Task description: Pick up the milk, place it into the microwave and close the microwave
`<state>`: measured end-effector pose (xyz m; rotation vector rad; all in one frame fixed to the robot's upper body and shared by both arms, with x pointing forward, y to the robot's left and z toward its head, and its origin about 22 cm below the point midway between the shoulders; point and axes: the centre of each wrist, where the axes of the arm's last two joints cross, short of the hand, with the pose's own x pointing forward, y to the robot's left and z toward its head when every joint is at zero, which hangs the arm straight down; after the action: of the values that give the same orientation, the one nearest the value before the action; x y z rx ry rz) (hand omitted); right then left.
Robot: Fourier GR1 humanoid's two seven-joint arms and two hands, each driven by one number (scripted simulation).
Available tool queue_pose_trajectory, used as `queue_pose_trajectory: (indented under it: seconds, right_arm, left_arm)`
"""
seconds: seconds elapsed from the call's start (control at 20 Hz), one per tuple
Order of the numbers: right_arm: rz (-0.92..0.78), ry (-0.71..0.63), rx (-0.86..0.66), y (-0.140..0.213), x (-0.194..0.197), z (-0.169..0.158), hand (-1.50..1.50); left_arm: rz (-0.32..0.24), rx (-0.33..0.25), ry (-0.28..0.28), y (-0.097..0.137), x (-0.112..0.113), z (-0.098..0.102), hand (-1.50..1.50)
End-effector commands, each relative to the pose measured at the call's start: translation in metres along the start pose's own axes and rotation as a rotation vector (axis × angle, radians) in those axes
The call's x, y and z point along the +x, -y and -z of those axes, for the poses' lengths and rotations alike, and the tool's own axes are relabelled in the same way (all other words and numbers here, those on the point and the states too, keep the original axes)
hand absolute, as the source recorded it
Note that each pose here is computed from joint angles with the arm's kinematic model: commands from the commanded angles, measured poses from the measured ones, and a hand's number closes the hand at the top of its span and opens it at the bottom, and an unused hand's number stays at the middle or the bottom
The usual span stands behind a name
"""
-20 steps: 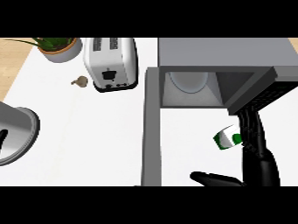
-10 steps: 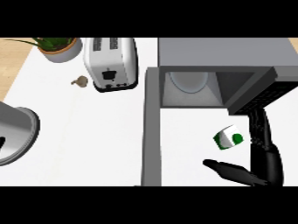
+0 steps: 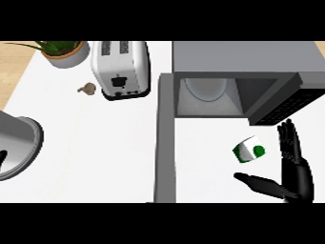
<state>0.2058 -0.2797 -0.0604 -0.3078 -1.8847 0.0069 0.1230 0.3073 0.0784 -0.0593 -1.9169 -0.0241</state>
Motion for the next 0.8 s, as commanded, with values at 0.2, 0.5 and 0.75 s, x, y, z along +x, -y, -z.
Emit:
queue_pose_trajectory:
  seconds: [0.2,0.5,0.75]
  right_arm:
    - [-0.028,-0.067,0.048,0.008,-0.041,0.004,-1.5]
    - [-0.028,-0.088,0.053,0.022,-0.054,0.007,-1.5]
    - [-0.044,-0.109,0.031,0.018,-0.077,0.0,-1.5]
  left_arm:
    - [0.015,0.006,0.019,-0.009,-0.004,-0.002,-1.5]
    - [0.009,0.01,-0.004,-0.016,-0.006,-0.001,-1.5]
    - [0.014,0.018,-0.008,-0.007,0.0,-0.019,-1.5]
